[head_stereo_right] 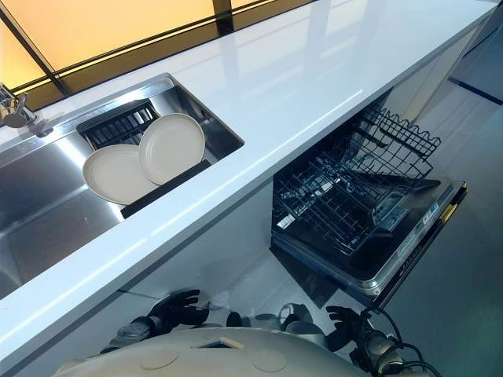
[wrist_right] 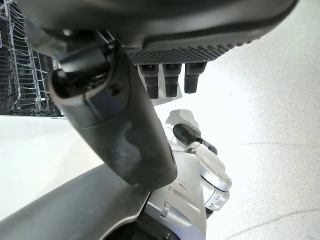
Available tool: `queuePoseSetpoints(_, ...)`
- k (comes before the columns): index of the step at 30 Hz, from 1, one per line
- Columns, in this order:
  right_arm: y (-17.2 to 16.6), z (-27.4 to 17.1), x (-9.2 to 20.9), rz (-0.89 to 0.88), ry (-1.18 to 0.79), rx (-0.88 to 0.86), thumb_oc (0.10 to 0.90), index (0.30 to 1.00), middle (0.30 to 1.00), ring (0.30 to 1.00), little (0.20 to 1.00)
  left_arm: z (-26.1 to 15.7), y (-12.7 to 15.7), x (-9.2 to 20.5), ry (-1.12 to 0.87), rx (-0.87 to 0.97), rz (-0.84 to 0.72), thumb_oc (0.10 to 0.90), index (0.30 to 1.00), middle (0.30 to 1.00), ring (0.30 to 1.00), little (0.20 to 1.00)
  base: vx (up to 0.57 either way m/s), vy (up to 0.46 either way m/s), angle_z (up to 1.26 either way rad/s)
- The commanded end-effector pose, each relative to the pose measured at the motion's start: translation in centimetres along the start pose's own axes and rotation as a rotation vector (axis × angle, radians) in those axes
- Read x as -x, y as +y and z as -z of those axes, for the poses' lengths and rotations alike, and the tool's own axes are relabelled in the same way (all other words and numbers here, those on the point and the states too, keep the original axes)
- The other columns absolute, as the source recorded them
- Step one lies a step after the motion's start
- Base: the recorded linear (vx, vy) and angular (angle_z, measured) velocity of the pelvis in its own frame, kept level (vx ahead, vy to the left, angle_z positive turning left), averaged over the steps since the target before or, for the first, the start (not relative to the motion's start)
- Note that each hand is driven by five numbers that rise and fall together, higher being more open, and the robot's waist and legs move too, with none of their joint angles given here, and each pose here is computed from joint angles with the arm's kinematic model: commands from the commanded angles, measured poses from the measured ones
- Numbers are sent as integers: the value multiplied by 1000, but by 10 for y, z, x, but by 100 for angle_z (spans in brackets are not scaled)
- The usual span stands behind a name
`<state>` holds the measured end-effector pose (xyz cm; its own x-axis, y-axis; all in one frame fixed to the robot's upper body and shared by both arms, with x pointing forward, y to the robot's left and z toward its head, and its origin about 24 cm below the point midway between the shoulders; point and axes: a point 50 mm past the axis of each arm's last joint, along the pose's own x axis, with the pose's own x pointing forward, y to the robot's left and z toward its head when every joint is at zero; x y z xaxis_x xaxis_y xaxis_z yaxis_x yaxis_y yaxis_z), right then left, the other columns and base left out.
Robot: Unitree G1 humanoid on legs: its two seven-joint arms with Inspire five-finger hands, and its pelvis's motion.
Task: Pick up plates and place into dishwasher.
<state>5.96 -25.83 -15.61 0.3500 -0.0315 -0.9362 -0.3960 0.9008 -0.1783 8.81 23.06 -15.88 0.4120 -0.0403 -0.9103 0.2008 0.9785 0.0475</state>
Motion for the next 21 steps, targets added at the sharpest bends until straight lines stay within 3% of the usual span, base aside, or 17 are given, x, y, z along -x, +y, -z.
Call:
queuePoseSetpoints(1,10,-30,-8,-60,-109,47,800,900,900,900,900,-8,-11,-4,-28,-27,70,800,900,900,900,900,0,0,0)
queuePoseSetpoints(7,10,-32,-8,-65,-109,51,800,900,900,900,900,-12,-13,-4,-62,-29,104,800,900,900,900,900,0,0,0)
queuePoseSetpoints(10,9,-33,-8,-67,-112,59,800,900,900,900,900,-36,-18,-3,-236,-166,155,800,900,900,900,900,-4,-1,-1)
queuePoseSetpoints(15,-3,-40,-8,-56,-125,87,800,900,900,900,900,-105,-25,8,-567,-206,305,800,900,900,900,900,-52,1,-7)
queuePoseSetpoints(18,-13,-45,-7,-41,-136,86,800,900,900,900,900,-148,-31,26,-746,-222,467,800,900,900,900,900,-54,5,-4)
queuePoseSetpoints(20,-18,-48,-6,-34,-142,94,800,900,900,900,900,-173,-39,46,-865,-221,679,800,900,900,900,900,-48,7,0)
queuePoseSetpoints(21,-20,-50,-6,-29,-146,98,800,900,900,900,900,-195,-48,66,-953,-202,866,800,900,900,900,900,-37,-1,1)
